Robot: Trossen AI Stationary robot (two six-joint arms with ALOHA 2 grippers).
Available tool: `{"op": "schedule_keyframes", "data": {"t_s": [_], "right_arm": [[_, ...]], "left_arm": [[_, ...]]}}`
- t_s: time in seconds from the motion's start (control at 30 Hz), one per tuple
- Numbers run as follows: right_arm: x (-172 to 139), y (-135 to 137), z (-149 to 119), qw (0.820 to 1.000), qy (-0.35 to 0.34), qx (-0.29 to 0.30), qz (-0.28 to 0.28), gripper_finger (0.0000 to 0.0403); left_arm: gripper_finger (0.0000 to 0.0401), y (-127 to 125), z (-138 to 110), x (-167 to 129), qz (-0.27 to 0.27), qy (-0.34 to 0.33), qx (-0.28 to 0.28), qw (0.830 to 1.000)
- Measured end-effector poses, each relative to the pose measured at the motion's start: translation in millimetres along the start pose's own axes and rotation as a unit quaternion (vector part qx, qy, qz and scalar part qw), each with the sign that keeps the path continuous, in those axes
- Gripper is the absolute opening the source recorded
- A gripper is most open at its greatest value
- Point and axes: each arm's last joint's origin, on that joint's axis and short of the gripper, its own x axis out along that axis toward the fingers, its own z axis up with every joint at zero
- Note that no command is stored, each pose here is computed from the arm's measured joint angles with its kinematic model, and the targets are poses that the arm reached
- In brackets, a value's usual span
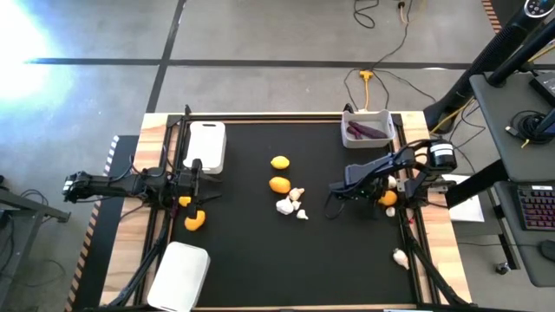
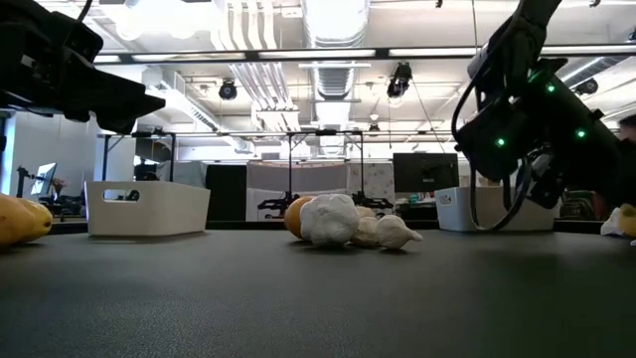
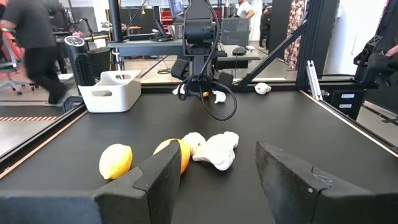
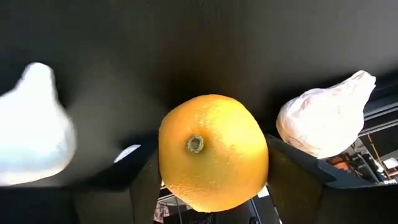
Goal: Sort produce into baskets
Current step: Move the lemon to the center of the table
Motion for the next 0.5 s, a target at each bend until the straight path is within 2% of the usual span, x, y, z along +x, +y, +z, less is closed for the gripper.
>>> {"op": "schedule_keyframes", "data": {"t_s": [0.17,0.3,0.4,0.5], "right_arm": [[-36,2,-1,1.000,-0.025,-0.007,-0.014,0.0222],[-80,13,3,0.992,-0.122,-0.001,-0.018,0.0234],[-108,34,9,0.972,-0.235,-0.017,0.020,0.0232],[-129,63,14,0.932,-0.351,-0.057,0.061,0.0228]], "left_arm": [[0.0190,0,0,0,0.000,0.000,0.000,1.000],[0.0190,0,0,0,0.000,0.000,0.000,1.000],[0.0190,0,0,0,0.000,0.000,0.000,1.000],[0.0190,0,0,0,0.000,0.000,0.000,1.000]]}}
